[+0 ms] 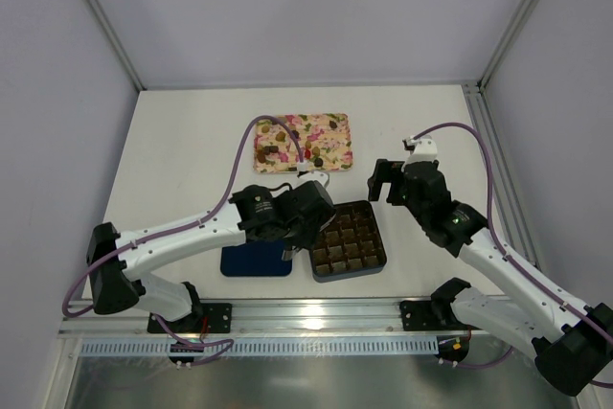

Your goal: Pack the chocolate

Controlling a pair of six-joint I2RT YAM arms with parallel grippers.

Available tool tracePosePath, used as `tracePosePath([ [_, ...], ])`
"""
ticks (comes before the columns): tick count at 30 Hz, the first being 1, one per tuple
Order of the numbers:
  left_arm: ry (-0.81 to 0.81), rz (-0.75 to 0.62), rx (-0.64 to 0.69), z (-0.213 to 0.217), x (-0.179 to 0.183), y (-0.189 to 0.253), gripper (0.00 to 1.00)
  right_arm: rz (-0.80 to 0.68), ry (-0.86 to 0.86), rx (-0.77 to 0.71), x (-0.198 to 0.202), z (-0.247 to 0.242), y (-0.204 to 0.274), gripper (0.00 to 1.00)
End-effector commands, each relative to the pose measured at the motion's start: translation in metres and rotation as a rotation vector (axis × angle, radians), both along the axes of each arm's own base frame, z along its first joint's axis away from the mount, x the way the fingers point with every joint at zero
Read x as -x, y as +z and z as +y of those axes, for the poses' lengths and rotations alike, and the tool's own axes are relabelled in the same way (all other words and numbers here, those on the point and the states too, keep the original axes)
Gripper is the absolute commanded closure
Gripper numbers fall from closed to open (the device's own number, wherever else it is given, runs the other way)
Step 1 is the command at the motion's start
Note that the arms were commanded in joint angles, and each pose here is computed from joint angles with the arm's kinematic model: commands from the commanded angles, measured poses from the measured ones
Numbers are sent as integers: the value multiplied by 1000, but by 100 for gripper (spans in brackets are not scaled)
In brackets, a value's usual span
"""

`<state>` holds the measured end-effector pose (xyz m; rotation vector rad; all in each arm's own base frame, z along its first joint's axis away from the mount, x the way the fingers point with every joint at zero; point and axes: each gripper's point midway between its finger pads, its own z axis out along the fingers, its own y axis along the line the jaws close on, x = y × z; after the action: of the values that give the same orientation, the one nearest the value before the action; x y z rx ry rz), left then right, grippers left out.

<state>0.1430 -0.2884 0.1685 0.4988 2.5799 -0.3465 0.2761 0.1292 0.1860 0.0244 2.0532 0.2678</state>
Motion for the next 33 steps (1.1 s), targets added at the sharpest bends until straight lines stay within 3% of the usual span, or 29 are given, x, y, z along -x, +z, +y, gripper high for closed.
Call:
tracePosePath([
  [1, 20, -60, 73, -5, -7, 24, 58, -29, -9, -30, -1, 0, 11, 0],
  [6, 48, -143, 121, -1, -19, 61, 58, -19, -17, -19, -1, -2, 18, 0],
  [12, 127, -198, 83, 22, -65, 77, 58, -13, -15, -12, 0, -2, 28, 0],
  [23, 233, -184, -65, 55, -168, 42, 58, 18, 20, -8, -5, 7, 25, 0],
  [33, 254, -148, -141, 52, -218, 10, 59, 7, 67, -25, -11, 19, 29, 0],
])
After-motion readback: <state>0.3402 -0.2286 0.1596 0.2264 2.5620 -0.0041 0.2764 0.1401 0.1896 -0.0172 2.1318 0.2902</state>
